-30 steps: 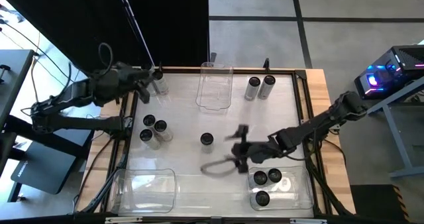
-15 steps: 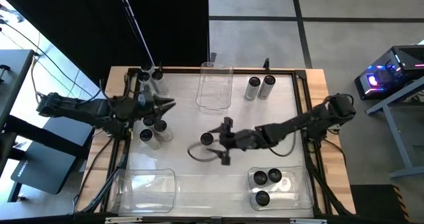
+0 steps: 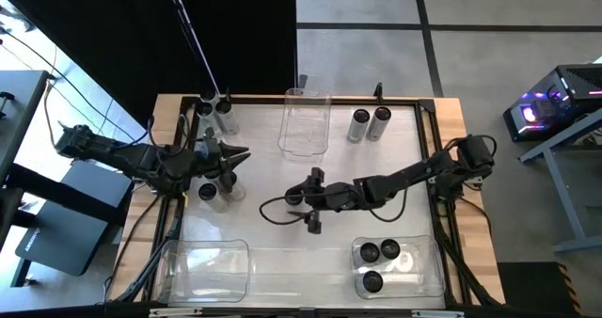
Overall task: Sort soda cans
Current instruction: Put the bottom right white yellow soda can into the top middle transparent bin
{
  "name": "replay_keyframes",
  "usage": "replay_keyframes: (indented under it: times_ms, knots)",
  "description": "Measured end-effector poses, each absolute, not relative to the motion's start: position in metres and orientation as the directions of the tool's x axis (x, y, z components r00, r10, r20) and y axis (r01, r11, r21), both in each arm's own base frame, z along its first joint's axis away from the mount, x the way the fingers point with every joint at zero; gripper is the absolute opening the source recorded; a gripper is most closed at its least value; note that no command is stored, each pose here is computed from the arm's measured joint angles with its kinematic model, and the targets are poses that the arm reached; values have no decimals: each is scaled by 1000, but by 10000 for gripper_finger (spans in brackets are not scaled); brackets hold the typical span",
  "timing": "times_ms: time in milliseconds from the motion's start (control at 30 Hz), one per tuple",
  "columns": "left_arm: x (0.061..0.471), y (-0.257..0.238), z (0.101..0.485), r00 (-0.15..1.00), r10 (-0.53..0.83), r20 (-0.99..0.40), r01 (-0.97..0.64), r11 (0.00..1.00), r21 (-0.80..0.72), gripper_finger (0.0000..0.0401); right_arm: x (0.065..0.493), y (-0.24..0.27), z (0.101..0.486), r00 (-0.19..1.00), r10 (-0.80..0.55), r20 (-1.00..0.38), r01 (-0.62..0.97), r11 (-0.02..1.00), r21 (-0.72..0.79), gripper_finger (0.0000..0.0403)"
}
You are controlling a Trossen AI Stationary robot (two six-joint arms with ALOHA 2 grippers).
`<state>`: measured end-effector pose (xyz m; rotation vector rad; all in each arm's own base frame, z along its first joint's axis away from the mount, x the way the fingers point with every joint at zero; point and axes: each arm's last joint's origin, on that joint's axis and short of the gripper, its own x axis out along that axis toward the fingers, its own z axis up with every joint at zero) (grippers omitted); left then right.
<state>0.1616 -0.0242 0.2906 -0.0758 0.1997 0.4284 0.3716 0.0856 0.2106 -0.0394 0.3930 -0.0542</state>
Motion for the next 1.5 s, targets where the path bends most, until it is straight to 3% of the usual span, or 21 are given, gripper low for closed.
replay_keyframes:
  times_ms: [767,1067,1200,1367,1500]
  knots:
    - [162,-24,290,888,407,-213,-422,906,-25,66,374,85,212,936,-91,-341,65,994,-87,318]
    - [162,-24,290,888,407,-213,-421,907,-24,66,376,85,220,958,-115,-263,92,991,-100,318]
    - [162,-24,290,888,407,-213,-421,907,-24,66,375,78,215,934,-164,-318,137,985,-106,318]
    - [162,-24,290,887,408,-216,-422,906,-21,66,376,71,212,928,-72,-366,77,997,-1,318]
    - [162,-24,289,887,408,-217,-422,907,-21,66,375,72,209,919,-53,-391,47,999,-25,318]
